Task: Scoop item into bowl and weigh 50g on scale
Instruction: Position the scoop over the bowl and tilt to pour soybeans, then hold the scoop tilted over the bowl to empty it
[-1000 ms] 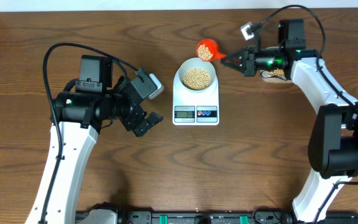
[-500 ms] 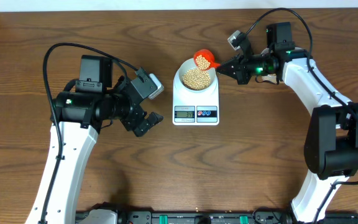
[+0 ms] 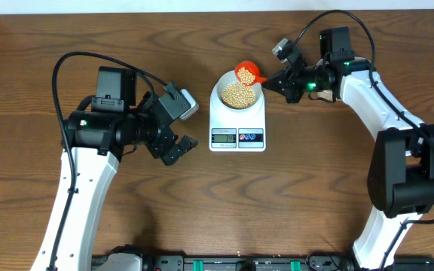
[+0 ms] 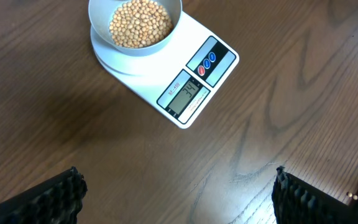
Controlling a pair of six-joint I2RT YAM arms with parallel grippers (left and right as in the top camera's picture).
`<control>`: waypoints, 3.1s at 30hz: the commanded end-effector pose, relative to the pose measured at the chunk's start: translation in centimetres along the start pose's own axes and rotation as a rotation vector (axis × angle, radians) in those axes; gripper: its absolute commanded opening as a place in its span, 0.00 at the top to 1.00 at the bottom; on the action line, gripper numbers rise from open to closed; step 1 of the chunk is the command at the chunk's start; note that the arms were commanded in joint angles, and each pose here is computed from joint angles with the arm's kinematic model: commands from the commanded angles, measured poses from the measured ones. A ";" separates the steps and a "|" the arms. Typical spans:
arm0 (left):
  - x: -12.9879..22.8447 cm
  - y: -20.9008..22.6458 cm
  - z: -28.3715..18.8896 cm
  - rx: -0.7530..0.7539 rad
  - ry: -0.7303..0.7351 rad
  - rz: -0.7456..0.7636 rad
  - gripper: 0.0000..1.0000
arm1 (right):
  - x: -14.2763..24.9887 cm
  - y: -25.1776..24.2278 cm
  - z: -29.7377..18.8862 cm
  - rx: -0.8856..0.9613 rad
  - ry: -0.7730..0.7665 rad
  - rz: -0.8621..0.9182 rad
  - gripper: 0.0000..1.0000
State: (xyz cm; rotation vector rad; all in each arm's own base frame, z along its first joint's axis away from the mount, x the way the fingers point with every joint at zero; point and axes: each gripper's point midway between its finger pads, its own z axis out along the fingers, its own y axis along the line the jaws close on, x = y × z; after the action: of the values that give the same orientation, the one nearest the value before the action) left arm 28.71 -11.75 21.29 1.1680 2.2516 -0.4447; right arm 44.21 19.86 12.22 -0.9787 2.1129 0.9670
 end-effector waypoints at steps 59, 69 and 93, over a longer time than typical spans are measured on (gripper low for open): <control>-0.5 -0.1 -0.6 -0.007 -0.020 0.020 0.02 | -2.5 2.6 -1.5 0.146 0.056 -0.163 0.99; -0.5 -0.1 -0.6 -0.007 -0.020 0.020 0.02 | -2.5 3.0 -1.6 0.137 0.061 -0.162 0.99; -0.5 -0.1 -0.6 -0.007 -0.020 0.021 0.02 | -2.6 3.3 -1.5 0.152 0.072 -0.158 0.99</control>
State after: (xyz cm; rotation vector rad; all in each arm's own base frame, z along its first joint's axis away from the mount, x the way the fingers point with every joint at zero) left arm 28.71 -11.75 21.29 1.1681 2.2514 -0.4451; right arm 42.86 20.98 14.93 -1.0925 2.1244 0.7086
